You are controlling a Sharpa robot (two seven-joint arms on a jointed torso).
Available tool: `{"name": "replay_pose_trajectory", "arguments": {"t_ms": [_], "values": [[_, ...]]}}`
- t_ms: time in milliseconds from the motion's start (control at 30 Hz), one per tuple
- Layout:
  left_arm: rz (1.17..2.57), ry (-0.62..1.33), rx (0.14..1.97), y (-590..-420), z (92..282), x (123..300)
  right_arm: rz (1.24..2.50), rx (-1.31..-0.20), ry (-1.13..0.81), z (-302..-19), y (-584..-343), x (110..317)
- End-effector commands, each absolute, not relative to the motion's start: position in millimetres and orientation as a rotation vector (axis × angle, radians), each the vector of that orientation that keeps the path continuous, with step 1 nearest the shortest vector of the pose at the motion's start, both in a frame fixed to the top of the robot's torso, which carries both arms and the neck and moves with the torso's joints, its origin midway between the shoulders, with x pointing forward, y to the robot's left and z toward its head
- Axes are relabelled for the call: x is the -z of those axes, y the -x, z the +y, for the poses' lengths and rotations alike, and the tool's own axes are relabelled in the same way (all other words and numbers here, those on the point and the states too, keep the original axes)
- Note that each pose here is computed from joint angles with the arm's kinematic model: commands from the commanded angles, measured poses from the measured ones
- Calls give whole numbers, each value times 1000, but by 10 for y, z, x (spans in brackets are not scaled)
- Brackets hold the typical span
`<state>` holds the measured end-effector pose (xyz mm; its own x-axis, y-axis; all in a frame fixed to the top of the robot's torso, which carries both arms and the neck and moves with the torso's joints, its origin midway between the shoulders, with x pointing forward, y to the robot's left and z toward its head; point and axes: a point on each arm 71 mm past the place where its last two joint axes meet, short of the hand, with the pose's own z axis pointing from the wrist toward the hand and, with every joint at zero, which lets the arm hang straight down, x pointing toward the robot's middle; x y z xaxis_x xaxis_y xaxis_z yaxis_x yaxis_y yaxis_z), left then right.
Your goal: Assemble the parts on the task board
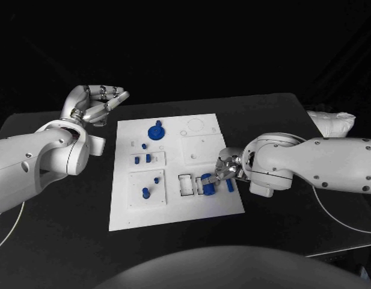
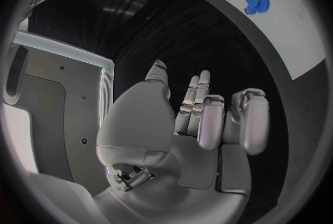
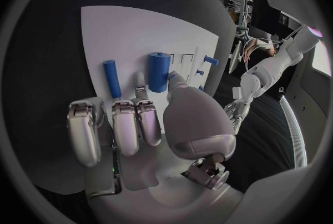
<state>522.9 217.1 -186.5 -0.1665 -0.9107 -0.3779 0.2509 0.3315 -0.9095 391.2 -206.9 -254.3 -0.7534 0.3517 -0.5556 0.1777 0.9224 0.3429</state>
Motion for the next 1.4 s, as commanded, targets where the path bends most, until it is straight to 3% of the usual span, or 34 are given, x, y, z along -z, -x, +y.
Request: {"name": "replay_pose_trajectory", "arguments": {"t_ms": [33,867,1400], "values": [[1354,668,1194,-5220,2146,1861,2506,-233,-334,-2097,-3865,2652],[1356,670,1194,-5216,2156,1862,2480,-269,-352,-1991,-3893,2695],[1357,672,1189,-5223,2177,1865,2387,-451,-668,-2062,-3870,2653]]}}
